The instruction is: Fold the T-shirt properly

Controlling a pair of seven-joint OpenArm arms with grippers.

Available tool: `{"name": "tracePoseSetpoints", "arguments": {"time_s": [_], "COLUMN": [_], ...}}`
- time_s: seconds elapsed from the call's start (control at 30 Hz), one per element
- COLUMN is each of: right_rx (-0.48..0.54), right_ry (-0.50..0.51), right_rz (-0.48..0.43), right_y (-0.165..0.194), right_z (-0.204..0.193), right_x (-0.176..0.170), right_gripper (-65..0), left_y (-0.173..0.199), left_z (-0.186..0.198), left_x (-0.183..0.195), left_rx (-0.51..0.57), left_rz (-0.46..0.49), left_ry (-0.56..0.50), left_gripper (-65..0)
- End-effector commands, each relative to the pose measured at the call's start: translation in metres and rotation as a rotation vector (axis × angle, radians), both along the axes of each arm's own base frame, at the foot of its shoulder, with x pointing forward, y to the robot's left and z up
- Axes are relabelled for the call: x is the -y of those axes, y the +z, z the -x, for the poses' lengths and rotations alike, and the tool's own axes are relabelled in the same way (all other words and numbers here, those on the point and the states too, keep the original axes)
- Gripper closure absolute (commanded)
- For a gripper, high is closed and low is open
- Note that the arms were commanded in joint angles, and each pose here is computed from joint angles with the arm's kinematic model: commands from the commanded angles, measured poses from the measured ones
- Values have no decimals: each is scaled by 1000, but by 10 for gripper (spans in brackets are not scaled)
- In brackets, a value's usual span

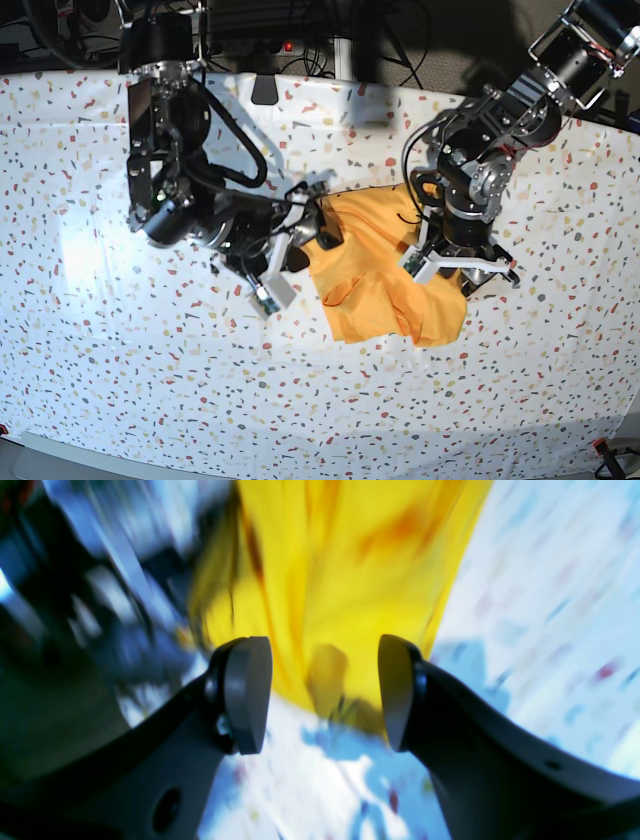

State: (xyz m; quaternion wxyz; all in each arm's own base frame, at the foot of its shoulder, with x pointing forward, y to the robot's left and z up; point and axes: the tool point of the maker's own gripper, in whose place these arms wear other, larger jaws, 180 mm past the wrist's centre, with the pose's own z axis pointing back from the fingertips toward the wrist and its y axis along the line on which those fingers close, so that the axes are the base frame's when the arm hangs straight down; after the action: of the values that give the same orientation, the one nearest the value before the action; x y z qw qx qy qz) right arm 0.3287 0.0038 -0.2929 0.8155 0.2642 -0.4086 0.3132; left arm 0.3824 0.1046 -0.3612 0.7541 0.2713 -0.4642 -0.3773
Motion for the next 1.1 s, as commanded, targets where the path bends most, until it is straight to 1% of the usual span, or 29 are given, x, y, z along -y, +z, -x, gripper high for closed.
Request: {"name": "tracePoseSetpoints", "arguments": {"time_s": [0.0,0.17,0.23,0.3,0.43,0.53,0.63,0.77,0.83,0.93,1.07], "right_rx": [64,129,122,90,-20,-129,-208,-271,-279,-255,-160], "right_ry": [20,38,43,42,46,70,68,67,61,43,8], "right_rz": [-60,-143,-177,-172,-114,-78,-20,9,69,168,233], "right_y": [25,58,64,60,36,16,-5,-18,-26,-36,-37], "right_z": [-8,-28,-39,-55,-87,-99,-108,-114,-116,-120,-135], "right_x": [-10,-34,-47,-57,-75,-88,-87,-85,-79,-66,-56], "right_gripper": [-340,-340,-340,-340,-340,-340,-340,-340,-340,-340,-340], "left_y": [22,25,27,30,34,35,33,31,31,31,30], "left_z": [-13,-13,-13,-13,-12,-12,-11,-10,-10,-10,-10], "left_x": [-1,-2,-1,1,4,5,3,3,3,2,2], "left_rx": [76,81,83,89,96,92,78,66,66,66,65], "left_rz": [-4,-14,-9,-4,7,16,22,30,30,30,29], "left_ry": [0,5,7,4,2,6,16,24,24,24,24], "left_gripper": [-275,-275,-275,-275,-275,-275,-275,-275,-275,-275,-275]}}
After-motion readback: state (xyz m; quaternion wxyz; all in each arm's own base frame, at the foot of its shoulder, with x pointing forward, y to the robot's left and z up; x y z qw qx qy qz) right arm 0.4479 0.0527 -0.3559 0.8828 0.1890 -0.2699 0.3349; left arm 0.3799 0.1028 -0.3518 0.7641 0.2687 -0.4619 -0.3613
